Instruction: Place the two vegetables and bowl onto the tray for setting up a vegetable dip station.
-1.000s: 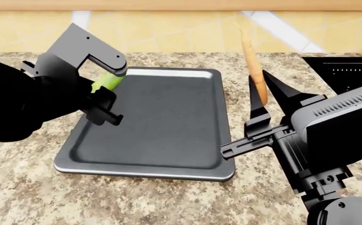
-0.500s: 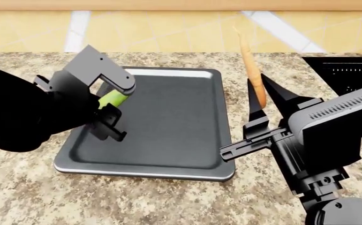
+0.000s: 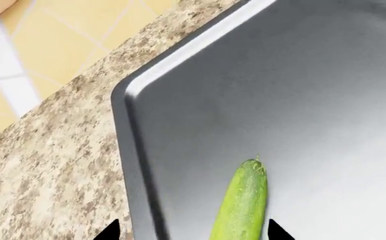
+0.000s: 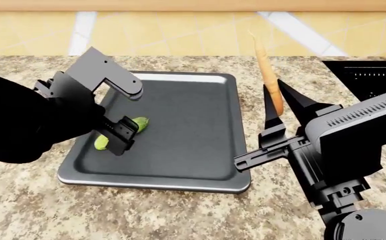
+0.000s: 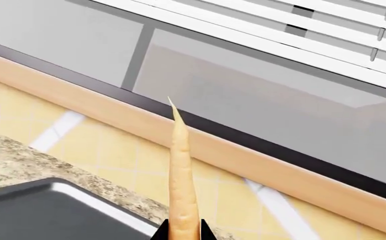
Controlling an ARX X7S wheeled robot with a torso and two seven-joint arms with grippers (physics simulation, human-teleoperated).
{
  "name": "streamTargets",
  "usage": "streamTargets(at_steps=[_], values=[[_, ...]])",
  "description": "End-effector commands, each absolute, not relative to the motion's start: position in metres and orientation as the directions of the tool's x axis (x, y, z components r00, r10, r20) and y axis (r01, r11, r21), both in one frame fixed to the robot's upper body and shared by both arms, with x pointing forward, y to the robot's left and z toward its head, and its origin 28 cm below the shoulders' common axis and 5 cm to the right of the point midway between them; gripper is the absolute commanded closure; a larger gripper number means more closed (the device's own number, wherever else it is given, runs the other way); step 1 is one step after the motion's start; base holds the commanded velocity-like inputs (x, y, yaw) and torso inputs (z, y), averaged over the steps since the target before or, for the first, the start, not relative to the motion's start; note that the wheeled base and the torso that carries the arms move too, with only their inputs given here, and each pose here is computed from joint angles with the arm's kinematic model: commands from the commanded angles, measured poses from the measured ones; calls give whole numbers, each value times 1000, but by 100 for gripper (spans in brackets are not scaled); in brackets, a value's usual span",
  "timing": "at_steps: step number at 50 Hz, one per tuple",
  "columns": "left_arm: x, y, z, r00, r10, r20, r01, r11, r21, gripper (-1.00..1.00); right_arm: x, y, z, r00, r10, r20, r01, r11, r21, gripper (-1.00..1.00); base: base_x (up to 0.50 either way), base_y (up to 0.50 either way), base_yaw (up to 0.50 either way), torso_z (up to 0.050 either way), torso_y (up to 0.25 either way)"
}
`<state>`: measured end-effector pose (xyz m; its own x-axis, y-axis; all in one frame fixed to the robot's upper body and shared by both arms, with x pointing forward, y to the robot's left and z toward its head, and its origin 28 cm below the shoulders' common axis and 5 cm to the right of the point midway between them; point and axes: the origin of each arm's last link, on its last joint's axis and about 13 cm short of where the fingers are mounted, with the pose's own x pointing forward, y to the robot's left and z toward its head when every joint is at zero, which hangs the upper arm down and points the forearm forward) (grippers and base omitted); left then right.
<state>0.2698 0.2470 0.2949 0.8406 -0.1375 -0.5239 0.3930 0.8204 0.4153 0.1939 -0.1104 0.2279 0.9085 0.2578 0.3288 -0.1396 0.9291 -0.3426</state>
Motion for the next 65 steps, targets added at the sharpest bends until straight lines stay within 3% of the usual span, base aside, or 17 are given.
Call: streamTargets(at_steps=[1,6,11,17,25,34,39,46,65], values=[[263,250,311,891,-215,-399,360,871,333,-100,196,-110,232,902,257,346,-132,929,-347,100,0,0,0,0,0],[243,257,332,925,-321,-202,358,915,187,-100,197,-108,238,897,271,350,-141,924,-355,100,0,0,0,0,0],[214,267,348,948,-318,31,314,946,84,-100,199,-107,240,897,273,347,-145,924,-353,100,0,0,0,0,0],[177,273,343,957,-171,236,153,984,91,-100,202,-104,244,894,306,327,-183,917,-355,100,0,0,0,0,0],[132,273,338,893,-61,446,31,997,74,-100,211,-98,241,894,329,304,-209,906,-368,100,0,0,0,0,0],[122,268,321,865,4,502,-39,998,58,-100,224,-82,257,852,484,198,-416,857,-306,100,0,0,0,0,0],[121,266,315,861,17,508,-64,995,74,-100,250,-66,261,816,574,63,-551,807,-213,100,0,0,0,0,0],[119,264,315,854,18,519,-64,995,70,-100,279,-60,261,831,556,-27,-552,818,-159,100,0,0,0,0,0],[117,264,317,852,17,524,-72,994,85,-100,301,-49,223,793,567,-224,-602,785,-145,100,0,0,0,0,0]])
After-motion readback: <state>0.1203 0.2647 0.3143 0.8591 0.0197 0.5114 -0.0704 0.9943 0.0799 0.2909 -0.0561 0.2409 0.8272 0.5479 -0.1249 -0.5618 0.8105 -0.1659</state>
